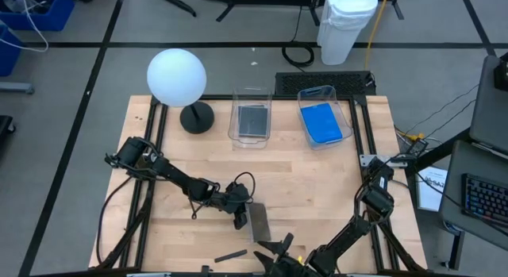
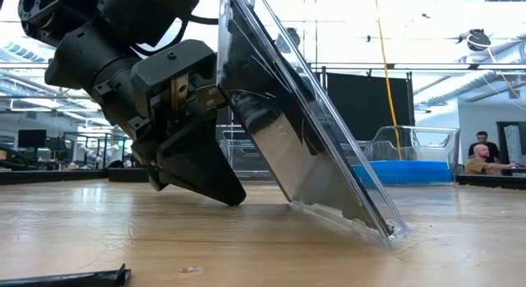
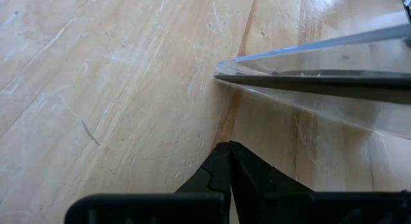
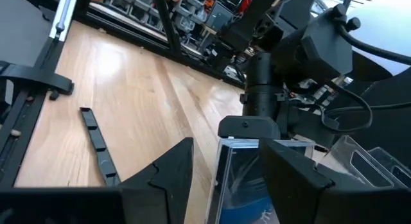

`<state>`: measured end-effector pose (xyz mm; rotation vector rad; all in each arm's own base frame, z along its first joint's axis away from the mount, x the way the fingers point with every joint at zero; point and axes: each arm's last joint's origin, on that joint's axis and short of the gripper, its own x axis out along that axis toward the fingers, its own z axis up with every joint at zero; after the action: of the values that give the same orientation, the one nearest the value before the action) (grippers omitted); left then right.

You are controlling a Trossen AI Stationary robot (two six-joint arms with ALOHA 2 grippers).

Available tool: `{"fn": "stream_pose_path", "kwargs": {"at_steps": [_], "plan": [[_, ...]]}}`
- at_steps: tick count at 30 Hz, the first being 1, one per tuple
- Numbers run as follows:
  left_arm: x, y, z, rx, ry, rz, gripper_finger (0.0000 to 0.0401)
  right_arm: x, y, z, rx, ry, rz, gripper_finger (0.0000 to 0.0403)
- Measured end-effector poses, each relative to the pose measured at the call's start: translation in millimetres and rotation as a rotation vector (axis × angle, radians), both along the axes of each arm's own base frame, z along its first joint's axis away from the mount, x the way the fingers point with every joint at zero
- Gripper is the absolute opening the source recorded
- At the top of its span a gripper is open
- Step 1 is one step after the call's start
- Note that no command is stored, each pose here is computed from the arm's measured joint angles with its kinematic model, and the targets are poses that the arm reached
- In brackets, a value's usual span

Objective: Pick & place jewel cases by type
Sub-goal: Put the black CD case into the left transparent bin

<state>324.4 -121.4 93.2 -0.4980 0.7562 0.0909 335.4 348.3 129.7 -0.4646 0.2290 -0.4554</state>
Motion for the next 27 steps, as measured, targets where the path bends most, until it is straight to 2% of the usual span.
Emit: {"fn": "stream_pose_path", "kwargs": {"at_steps": [12,27], "plan": [[0,0,0,-0.003,-0.002,0.003,0.0007,2,-4,-4,0.032,-0.002,-0.013,0.0168],[0,0,1,-0.004,-0.004,0.004,0.0008,9,-19,-16,0.114,0.066,0.002,0.0168]]}}
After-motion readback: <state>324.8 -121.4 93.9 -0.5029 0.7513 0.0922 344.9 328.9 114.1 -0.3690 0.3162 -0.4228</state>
